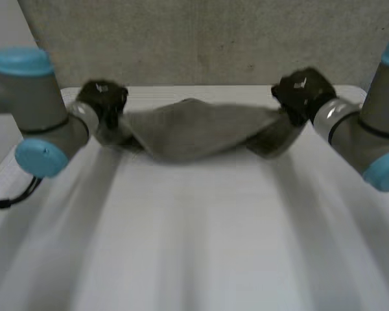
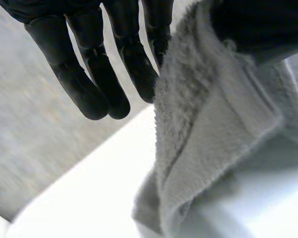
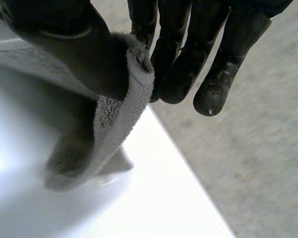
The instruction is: Fold the towel.
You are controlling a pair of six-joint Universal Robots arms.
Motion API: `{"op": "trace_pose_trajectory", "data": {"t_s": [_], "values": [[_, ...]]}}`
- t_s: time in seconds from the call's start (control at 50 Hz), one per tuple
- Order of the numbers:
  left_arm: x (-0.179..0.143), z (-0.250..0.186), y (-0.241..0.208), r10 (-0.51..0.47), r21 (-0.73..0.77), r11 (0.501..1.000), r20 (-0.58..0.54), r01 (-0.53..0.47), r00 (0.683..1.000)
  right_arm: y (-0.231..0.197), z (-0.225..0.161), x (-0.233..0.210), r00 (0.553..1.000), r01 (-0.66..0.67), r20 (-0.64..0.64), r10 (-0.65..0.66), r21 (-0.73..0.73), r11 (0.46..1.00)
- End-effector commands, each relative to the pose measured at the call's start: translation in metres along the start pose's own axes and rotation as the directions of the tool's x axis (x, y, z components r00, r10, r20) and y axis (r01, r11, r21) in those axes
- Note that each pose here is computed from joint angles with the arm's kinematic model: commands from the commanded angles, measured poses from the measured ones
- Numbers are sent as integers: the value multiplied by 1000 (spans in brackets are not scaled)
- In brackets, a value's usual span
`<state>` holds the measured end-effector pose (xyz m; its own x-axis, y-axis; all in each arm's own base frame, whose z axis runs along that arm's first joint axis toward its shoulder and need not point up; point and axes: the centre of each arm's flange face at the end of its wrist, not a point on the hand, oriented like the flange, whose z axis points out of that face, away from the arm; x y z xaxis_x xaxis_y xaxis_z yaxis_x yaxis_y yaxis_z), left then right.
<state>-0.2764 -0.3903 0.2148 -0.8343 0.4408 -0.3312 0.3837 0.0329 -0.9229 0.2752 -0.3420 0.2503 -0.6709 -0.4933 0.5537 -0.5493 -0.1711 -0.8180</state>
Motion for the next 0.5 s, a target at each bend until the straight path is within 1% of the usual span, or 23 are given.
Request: {"op": "trace_pose_trajectory", "data": {"t_s": [0.02,0.06,0.1,0.12,0.16,0.18,0.2,0.22,0.26,0.28,0.32,0.34,0.36,0.38,0.4,0.44,0.46,0.48,0.5], "values": [[5,-22,17,54,-38,998,-33,-55,998,19,-7,-9,1000,0,21,1,-62,998],[3,-27,11,58,-21,998,-24,-59,998,16,-9,-5,1000,-4,7,5,-57,998],[-3,-40,-6,63,15,998,-8,-62,998,-2,-19,5,1000,-3,-21,2,-26,1000],[-3,-40,-6,63,15,998,-8,-62,998,-2,-19,5,1000,-3,-21,2,-26,1000],[-10,-54,-29,64,65,996,18,-65,998,-31,-38,21,997,11,-75,-8,39,999],[-10,-54,-29,64,65,996,19,-65,998,-31,-38,21,997,11,-76,-8,39,999],[-17,-64,-45,62,103,993,41,-66,997,-44,-48,29,995,12,-99,-6,64,998],[-17,-64,-45,62,103,992,41,-66,997,-44,-48,29,995,12,-99,-6,64,998],[-31,-87,-79,41,191,980,87,-57,995,-73,-69,47,986,-14,-161,34,119,993],[-31,-87,-79,40,191,980,88,-57,995,-73,-69,47,986,-15,-161,34,119,993],[-46,-106,-107,-4,272,962,127,-31,992,-106,-96,69,971,-34,-228,76,183,983],[-46,-106,-107,-4,272,962,127,-31,992,-107,-96,69,971,-34,-228,76,183,983],[-54,-111,-118,-26,302,953,143,-19,989,-114,-105,76,969,-37,-236,77,170,985],[-54,-112,-118,-26,303,953,143,-19,989,-114,-105,76,969,-37,-236,77,170,985],[-60,-114,-125,-37,320,947,157,-15,987,-116,-110,80,972,-43,-226,72,134,990],[-62,-113,-123,-38,271,962,147,-3,988,-93,-97,86,981,-68,-184,64,-14,998],[-62,-113,-123,-38,271,963,147,-3,988,-92,-97,86,981,-68,-184,64,-15,998],[-59,-105,-107,-41,191,981,122,17,992,-77,-87,81,988,-72,-142,58,-94,993],[-54,-91,-85,-42,85,996,90,34,995,-77,-87,81,988,-72,-141,58,-95,993]]}}
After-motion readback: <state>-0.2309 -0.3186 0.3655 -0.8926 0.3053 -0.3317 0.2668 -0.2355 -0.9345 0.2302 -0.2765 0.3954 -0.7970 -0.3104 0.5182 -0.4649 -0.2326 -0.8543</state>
